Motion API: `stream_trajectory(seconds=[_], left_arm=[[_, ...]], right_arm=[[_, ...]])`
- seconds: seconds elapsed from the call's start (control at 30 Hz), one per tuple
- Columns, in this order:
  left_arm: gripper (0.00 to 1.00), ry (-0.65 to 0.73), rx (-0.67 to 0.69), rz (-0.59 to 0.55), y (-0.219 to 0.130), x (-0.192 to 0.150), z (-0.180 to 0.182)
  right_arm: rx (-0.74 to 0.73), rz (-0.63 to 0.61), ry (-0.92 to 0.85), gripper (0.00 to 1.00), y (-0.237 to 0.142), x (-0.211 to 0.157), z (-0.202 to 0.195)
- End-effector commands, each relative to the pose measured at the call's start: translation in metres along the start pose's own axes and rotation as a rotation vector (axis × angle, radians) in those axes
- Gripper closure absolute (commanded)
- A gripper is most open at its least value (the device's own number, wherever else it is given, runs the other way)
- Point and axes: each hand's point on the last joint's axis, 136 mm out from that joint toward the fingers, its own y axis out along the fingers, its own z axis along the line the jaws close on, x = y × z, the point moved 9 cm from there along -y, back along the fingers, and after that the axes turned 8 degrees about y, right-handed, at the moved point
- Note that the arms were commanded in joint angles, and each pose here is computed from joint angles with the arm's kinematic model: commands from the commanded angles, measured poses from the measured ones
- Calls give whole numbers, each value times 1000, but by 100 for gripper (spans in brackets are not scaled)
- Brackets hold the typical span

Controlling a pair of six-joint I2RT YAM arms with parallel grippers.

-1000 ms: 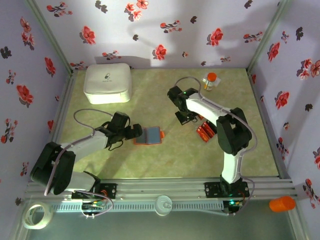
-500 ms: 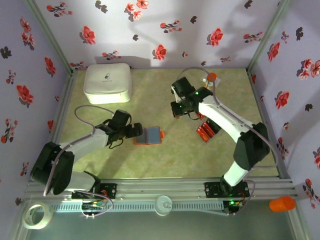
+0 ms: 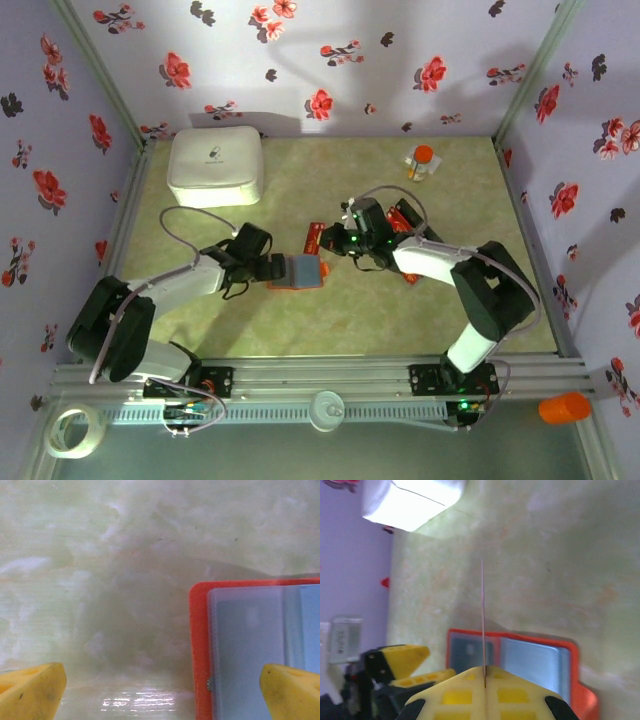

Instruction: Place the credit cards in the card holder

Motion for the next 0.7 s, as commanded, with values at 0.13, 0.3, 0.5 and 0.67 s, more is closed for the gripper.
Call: stream_trajectory(seconds=[0.13,0.3,0.5,0.67], left_arm=[[0,12,72,23,4,-9,6],[0,13,85,36,7,-13,8],[0,8,103,51,11,-17,11],[0,10,110,61,14,-20,11]], right_arm=[[135,-15,43,100,15,-10,-1],[122,0,38,100,19,-18,-8],[98,26,24,100,24,-27,-14],[80,37,15,100,27,-31,-19]])
